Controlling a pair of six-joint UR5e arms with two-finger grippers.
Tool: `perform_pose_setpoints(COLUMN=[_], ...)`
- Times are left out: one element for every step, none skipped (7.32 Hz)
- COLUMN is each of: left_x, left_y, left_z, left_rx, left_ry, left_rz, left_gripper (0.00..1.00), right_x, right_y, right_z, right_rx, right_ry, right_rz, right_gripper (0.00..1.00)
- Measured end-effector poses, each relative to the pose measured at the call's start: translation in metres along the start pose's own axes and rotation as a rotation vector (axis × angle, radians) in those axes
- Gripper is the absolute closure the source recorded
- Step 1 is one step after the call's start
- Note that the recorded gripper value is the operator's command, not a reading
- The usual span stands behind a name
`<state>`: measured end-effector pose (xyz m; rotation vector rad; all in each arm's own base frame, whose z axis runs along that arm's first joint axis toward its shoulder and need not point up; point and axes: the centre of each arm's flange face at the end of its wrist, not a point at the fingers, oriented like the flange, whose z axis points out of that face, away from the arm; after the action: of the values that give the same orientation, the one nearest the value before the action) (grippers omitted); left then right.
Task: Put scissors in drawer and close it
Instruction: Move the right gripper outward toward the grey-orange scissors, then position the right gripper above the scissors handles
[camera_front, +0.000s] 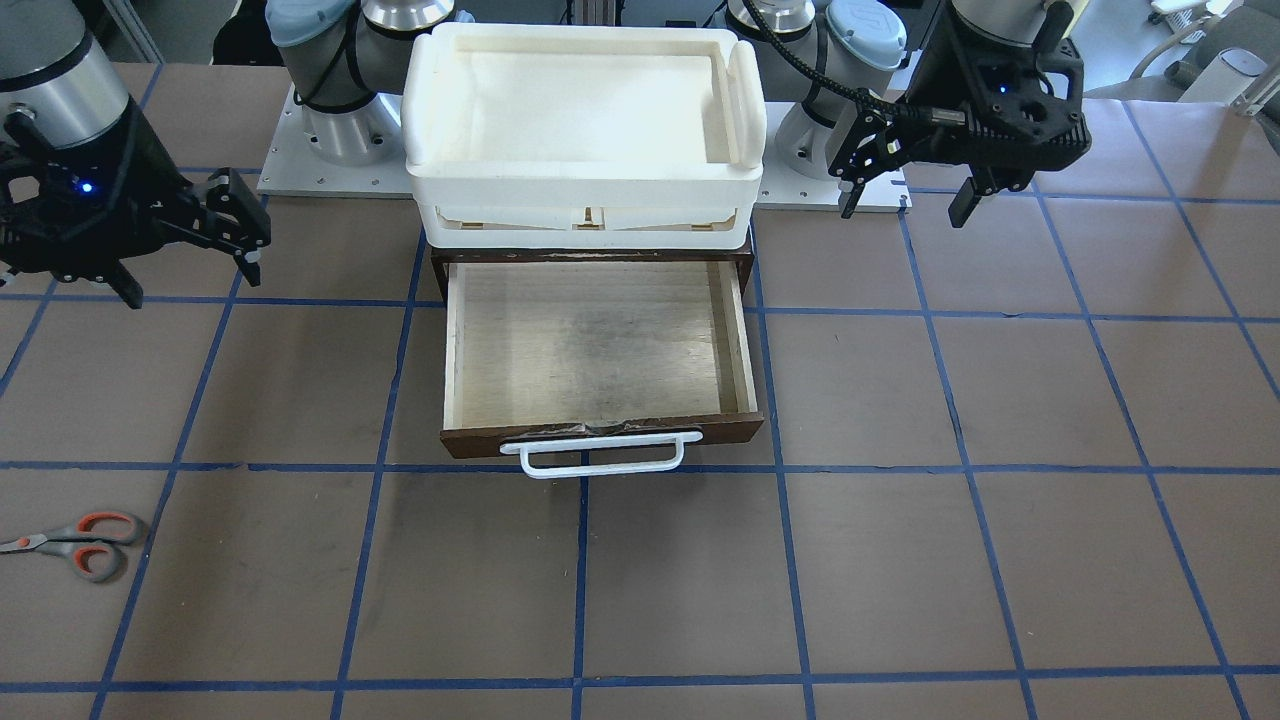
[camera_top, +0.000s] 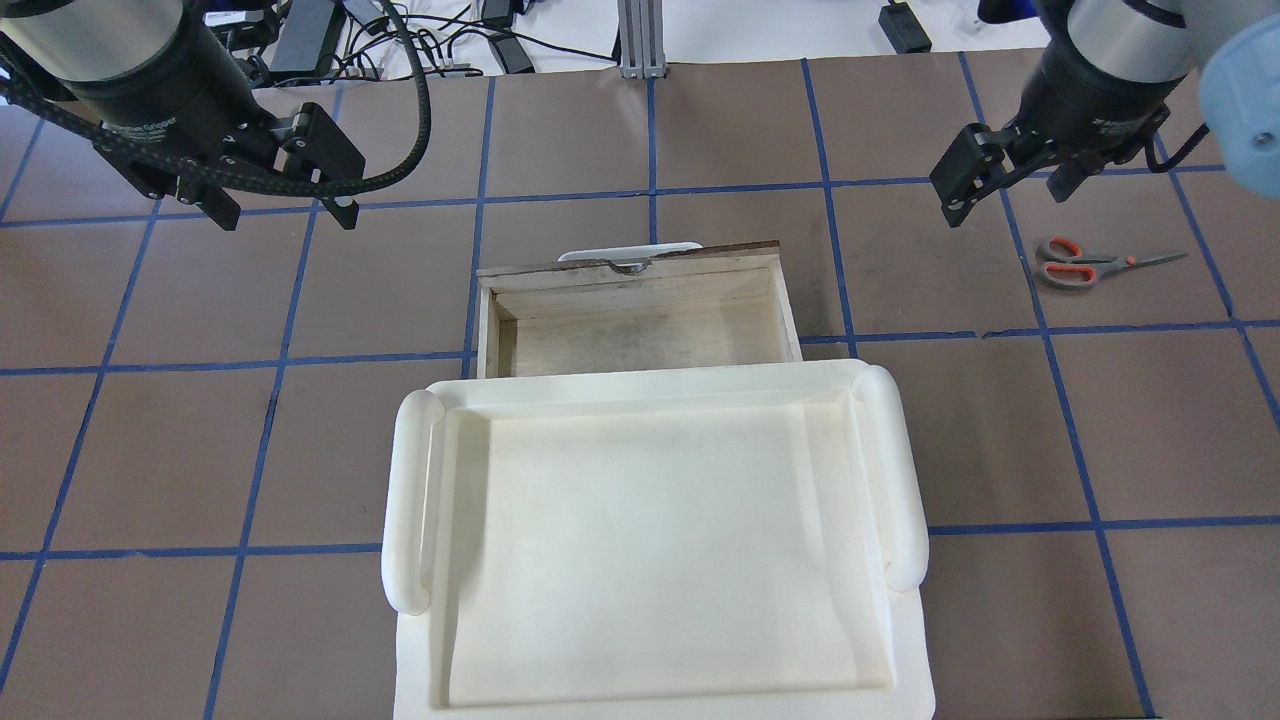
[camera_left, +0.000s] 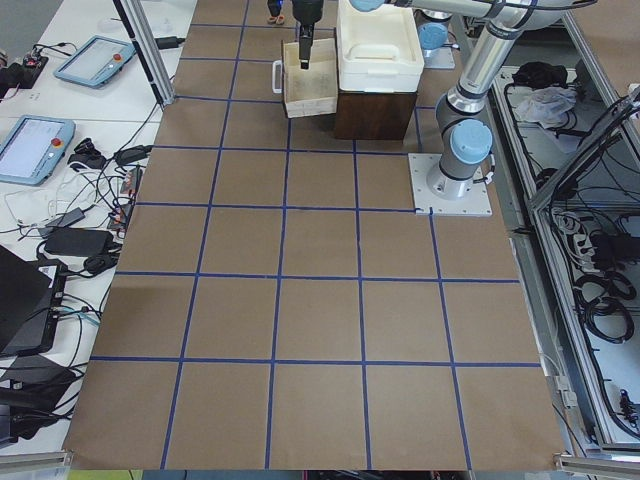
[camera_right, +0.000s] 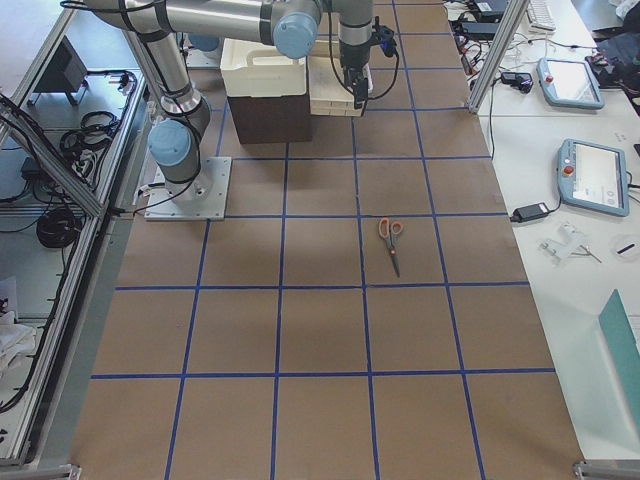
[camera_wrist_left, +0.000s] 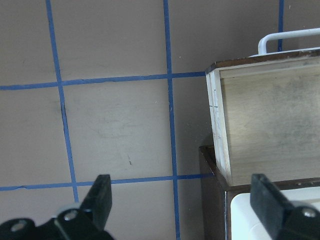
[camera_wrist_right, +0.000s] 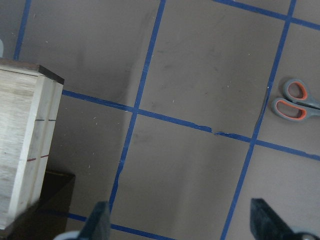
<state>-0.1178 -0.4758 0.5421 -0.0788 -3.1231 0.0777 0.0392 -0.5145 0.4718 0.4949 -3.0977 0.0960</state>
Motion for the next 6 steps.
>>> perform_pose_setpoints(left_x=[0.0, 0.0, 0.0, 0.0, 0.0, -0.001], left_y=[0.0, 0.0, 0.0, 0.0, 0.0, -0.001], left_z=[0.0, 0.0, 0.0, 0.0, 0.0, 0.001], left_rx=[-0.001, -0.001, -0.001, 0.0, 0.0, -0.002], left_ry=[0.0, 0.0, 0.0, 0.0, -0.001, -0.002], left_rz=[0.0, 0.001, 0.001, 0.001, 0.001, 0.001], left_gripper=[0.0, 0.0, 0.0, 0.0, 0.0, 0.0], right_x=[0.025, 0.052, 0.085, 0.121, 0.152, 0.178], right_y=[-0.003, -0.005, -0.003, 0.001, 0.002, 0.001], right_z=[0.012, 0.026, 0.041, 0.058, 0.079, 0.1], right_rx=[-0.009, -0.014, -0.019, -0.025, -0.029, -0.029], right_ry=[-0.003, -0.005, -0.008, -0.016, -0.024, -0.023], right_rz=[-0.08, -0.173, -0.288, -0.416, -0.544, -0.649], right_gripper=[0.01, 0.01, 0.01, 0.01, 0.01, 0.01])
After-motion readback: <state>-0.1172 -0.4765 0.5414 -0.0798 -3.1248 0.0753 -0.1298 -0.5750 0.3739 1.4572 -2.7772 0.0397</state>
